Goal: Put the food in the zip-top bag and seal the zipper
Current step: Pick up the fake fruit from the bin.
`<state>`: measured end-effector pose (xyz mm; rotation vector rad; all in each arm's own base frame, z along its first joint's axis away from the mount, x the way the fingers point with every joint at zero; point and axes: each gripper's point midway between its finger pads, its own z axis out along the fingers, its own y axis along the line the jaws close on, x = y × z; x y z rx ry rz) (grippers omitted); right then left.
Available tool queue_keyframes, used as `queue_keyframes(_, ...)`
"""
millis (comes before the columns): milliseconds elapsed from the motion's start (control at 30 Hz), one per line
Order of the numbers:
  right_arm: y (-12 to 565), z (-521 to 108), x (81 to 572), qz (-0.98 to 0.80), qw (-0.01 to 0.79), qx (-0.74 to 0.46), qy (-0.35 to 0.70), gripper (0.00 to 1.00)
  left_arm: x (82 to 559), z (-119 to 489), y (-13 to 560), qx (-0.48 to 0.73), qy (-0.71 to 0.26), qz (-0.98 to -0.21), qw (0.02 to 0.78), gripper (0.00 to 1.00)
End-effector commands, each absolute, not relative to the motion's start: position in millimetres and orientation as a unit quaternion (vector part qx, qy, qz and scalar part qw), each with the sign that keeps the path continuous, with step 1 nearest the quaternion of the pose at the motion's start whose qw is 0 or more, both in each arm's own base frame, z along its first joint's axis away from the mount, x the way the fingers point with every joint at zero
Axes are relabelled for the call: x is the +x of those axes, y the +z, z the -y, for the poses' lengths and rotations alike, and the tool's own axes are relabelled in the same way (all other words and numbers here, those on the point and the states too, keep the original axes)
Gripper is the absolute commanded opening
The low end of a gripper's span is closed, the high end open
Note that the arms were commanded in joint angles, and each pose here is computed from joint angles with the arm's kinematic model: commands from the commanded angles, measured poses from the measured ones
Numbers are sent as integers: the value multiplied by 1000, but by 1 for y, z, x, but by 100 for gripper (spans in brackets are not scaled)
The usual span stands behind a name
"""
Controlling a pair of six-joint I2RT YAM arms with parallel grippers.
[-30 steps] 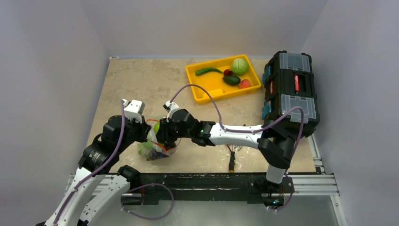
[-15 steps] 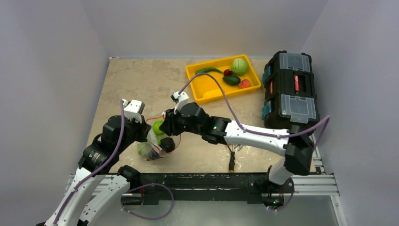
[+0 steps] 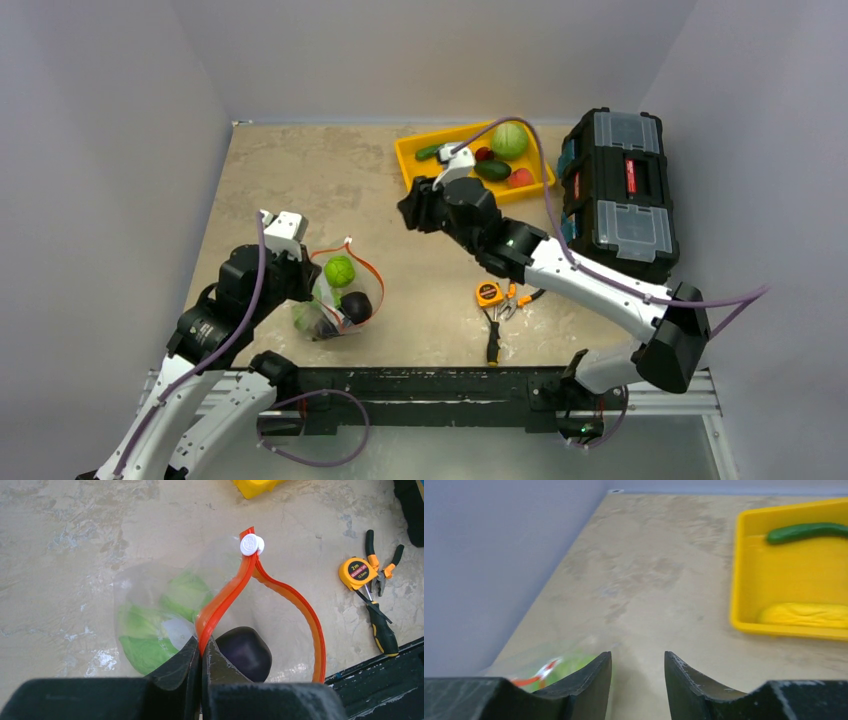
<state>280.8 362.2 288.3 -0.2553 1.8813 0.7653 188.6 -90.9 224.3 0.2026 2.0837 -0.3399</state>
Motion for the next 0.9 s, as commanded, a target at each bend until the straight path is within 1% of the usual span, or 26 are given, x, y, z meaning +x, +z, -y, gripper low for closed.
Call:
queue_keyframes(0, 278, -288, 340, -801, 558, -16, 217, 45, 195, 93, 241, 78, -146, -842, 513, 0)
queue_keyframes(100, 262, -242, 381, -817, 559, 38, 138, 46, 195, 93, 241, 78, -145, -842, 513, 0)
queue_keyframes(167, 253, -214, 406, -823, 559, 59, 82, 48, 195, 92, 241, 78, -145, -843, 513, 0)
queue_keyframes(300, 233, -168, 450, -836, 543, 71, -31, 58, 196, 93, 240, 80, -145, -843, 511, 0)
queue_keyframes(400, 218, -143, 474, -845, 522, 65, -97, 60, 196, 95, 240, 82, -147, -844, 509, 0)
queue_keyframes(500, 200, -125, 492, -855, 494, 48, -150, 63, 196, 96, 239, 85, -148, -845, 507, 0)
queue_keyframes(633, 179, -107, 510, -863, 460, 22, -210, 71, 197, 97, 239, 87, -150, -845, 505, 0)
queue_keyframes(733, 163, -94, 518, -868, 428, 1, -250, 73, 197, 98, 237, 89, -150, -847, 502, 0)
queue_keyframes(867, 152, -85, 528, -868, 409, -22, -282, 79, 197, 99, 237, 91, -151, -848, 500, 0)
